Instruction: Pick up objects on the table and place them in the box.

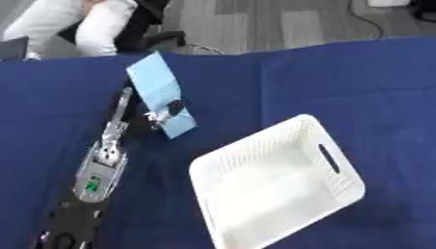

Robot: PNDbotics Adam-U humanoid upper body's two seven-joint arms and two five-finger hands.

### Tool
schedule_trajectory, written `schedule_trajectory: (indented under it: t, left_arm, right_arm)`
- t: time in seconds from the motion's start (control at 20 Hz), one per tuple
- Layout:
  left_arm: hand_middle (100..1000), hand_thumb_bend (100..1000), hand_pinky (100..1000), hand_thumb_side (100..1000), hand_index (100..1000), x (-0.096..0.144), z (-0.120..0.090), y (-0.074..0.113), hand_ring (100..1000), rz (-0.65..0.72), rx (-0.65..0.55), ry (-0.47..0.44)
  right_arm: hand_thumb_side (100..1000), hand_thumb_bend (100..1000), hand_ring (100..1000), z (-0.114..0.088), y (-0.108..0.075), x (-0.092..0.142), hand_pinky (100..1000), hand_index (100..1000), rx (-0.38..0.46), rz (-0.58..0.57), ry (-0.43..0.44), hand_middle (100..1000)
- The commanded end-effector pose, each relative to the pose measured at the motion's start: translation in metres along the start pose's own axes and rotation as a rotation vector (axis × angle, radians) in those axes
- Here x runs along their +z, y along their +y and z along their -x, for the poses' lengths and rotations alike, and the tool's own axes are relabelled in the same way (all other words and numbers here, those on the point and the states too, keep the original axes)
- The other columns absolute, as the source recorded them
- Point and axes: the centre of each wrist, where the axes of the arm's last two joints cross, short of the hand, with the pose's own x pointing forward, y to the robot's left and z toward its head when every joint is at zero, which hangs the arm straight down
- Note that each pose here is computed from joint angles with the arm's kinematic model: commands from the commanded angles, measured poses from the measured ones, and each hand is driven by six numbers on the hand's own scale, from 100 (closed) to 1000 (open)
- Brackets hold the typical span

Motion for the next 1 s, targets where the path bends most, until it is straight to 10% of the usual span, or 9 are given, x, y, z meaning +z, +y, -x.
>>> schedule_trajectory:
  t: [0.05, 0.2, 0.25, 0.4, 1.0]
  left_arm:
    - [550, 794, 277, 508, 720, -0.008, -0.002, 0.003, 393, -0.095, 0.054, 0.032]
    - [283, 570, 100, 218, 380, -0.013, -0.003, 0.0, 145, -0.191, 0.12, 0.071]
    - [220, 100, 100, 102, 298, -0.014, -0.004, 0.001, 100, -0.224, 0.141, 0.08]
    - [100, 100, 100, 360, 150, -0.019, -0.01, 0.001, 100, -0.322, 0.243, 0.093]
    - [100, 100, 100, 140, 127, -0.038, -0.063, 0.016, 100, -0.194, 0.446, -0.179]
  right_arm:
    - [772, 100, 815, -0.005, -0.002, -0.007, 701, 818, 0.087, -0.129, -0.089, 866]
    - [771, 100, 806, -0.005, -0.003, -0.008, 684, 809, 0.075, -0.124, -0.103, 857]
    - [771, 100, 805, -0.005, -0.003, -0.009, 683, 807, 0.072, -0.122, -0.107, 856]
    - [771, 100, 799, -0.006, -0.005, -0.009, 676, 801, 0.061, -0.116, -0.116, 851]
    - [771, 100, 799, -0.006, -0.004, -0.007, 673, 802, 0.045, -0.104, -0.116, 849]
